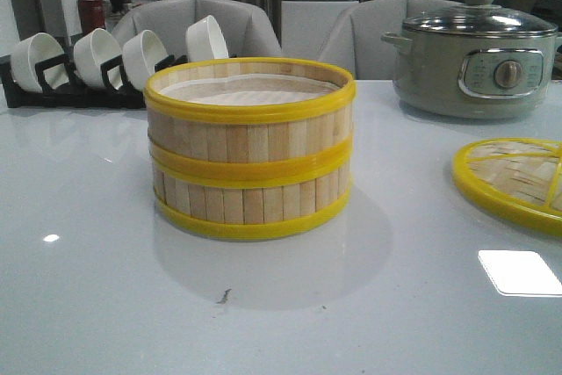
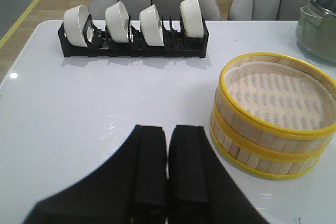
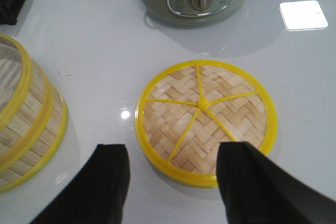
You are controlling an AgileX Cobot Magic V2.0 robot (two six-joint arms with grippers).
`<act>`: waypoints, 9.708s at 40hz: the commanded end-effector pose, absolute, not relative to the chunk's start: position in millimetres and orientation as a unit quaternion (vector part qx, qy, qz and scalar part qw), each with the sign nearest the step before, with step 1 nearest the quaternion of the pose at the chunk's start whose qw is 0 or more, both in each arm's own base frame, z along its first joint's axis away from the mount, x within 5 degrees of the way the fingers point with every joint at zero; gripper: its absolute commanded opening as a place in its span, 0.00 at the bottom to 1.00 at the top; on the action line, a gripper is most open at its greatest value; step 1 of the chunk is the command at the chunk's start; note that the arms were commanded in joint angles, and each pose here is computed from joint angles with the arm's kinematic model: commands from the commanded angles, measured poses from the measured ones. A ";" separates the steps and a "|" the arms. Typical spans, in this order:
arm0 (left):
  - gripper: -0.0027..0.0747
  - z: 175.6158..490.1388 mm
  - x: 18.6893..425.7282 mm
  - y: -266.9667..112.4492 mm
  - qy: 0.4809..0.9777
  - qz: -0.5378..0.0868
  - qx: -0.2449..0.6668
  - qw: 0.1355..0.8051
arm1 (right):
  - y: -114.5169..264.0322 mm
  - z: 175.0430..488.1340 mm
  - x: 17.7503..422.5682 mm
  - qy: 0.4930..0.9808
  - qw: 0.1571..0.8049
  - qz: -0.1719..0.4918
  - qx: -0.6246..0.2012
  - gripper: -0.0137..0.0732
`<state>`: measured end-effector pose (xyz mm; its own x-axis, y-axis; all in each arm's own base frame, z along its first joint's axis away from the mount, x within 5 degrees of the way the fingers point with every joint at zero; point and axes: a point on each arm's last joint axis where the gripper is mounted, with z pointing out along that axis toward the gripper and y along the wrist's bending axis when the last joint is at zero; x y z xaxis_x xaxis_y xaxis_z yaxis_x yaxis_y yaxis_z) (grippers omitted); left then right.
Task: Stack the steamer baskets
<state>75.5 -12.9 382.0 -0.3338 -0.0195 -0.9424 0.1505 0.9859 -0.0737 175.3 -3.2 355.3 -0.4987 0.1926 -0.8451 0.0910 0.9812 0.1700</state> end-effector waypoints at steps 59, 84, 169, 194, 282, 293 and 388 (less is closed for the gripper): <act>0.14 398.1 78.2 -14.7 0.780 -0.088 0.040 0.619 | -23.7 279.3 359.3 0.962 0.259 -0.003 0.086 0.72; 0.14 398.1 78.2 -14.7 0.780 -0.088 0.040 0.619 | -23.7 279.6 360.8 0.960 0.266 -0.002 0.086 0.56; 0.14 398.2 78.2 -14.7 0.779 -0.088 0.040 0.619 | -30.7 233.2 416.7 0.965 0.249 -0.018 0.077 0.56; 0.14 398.2 78.2 -14.7 0.779 -0.088 0.040 0.619 | -28.7 234.8 415.4 0.966 0.246 -0.017 0.075 0.22; 0.14 398.2 78.2 -14.7 0.779 -0.088 0.040 0.619 | 255.3 358.1 404.1 0.908 0.342 0.118 -0.213 0.22; 0.14 398.2 78.2 -14.7 0.779 -0.088 0.040 0.619 | 254.9 356.8 402.6 0.911 0.332 0.115 -0.214 0.22; 0.14 398.2 78.2 -14.7 0.779 -0.088 0.040 0.619 | 78.7 458.1 262.8 0.817 0.563 0.071 -0.101 0.67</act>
<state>75.7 -13.0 382.7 -0.3264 -0.0208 -0.9450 0.1517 0.9856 -0.0741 289.6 99.9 437.9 -0.5004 -0.1300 -0.8560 -0.2705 0.9626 0.0119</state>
